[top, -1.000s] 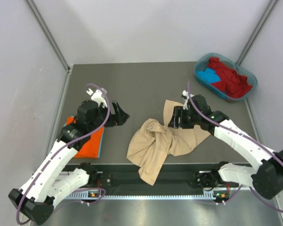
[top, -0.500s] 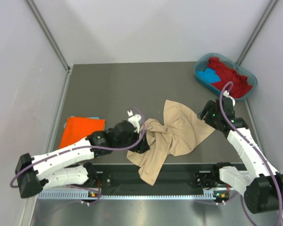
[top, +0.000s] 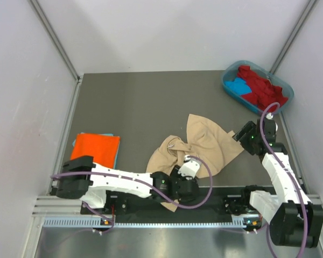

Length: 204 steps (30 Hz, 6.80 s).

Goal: Fold and stack the t-shirts
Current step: Flatten the tshirt out

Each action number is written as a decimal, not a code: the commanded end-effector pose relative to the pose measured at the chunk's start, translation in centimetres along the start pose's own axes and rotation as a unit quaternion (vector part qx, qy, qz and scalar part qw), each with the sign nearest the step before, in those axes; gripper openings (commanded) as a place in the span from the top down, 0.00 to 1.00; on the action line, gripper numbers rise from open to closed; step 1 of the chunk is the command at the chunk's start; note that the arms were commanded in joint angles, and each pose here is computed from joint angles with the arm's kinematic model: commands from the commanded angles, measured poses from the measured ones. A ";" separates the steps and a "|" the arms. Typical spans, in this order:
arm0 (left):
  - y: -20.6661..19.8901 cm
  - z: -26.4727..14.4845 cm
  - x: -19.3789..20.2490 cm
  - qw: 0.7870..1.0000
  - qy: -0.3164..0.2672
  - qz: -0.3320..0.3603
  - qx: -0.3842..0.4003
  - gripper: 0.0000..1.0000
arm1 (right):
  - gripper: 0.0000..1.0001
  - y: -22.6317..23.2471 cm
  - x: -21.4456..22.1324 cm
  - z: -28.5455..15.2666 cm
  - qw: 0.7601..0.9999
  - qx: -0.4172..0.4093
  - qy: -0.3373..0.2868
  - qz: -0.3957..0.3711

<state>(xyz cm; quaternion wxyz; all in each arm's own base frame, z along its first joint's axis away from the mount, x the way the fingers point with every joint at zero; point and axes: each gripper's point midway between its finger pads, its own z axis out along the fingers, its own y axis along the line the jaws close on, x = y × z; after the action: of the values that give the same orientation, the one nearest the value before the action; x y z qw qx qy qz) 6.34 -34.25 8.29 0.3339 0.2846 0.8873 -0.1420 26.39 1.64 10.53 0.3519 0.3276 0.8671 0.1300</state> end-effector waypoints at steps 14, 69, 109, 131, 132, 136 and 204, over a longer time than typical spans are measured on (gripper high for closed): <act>12.8 5.4 -8.3 0.981 -0.043 -0.164 -0.097 0.39 | 0.39 -0.7 -2.6 3.3 0.998 0.036 -0.021 0.047; 17.0 0.8 -9.5 0.984 -0.010 -0.174 0.037 0.50 | 0.54 0.8 -3.9 7.7 0.982 0.139 0.045 0.120; 19.1 4.1 -6.3 0.955 0.000 -0.293 -0.046 0.53 | 0.54 1.0 -1.6 4.1 0.996 0.069 0.029 0.040; 19.8 6.2 -4.3 0.952 0.042 -0.298 -0.060 1.00 | 0.45 13.9 9.7 1.3 0.966 -0.170 0.114 -0.159; 20.2 5.2 -5.1 0.954 0.029 -0.291 -0.069 1.00 | 0.44 13.8 10.7 1.7 0.965 -0.165 0.123 -0.165; 22.5 1.6 -5.9 0.952 0.029 -0.272 -0.136 1.00 | 0.44 13.5 12.7 2.8 0.967 -0.141 0.136 -0.164; 13.5 2.0 -8.9 0.990 0.018 -0.006 -0.138 1.00 | 0.59 9.8 -1.7 -2.4 0.992 -0.102 -0.020 -0.077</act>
<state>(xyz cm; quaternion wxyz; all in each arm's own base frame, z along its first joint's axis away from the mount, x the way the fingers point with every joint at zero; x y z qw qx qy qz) 17.45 -28.36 4.53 0.2825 0.3199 0.9044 0.0018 28.35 7.88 14.61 0.3826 0.2204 0.8805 0.1727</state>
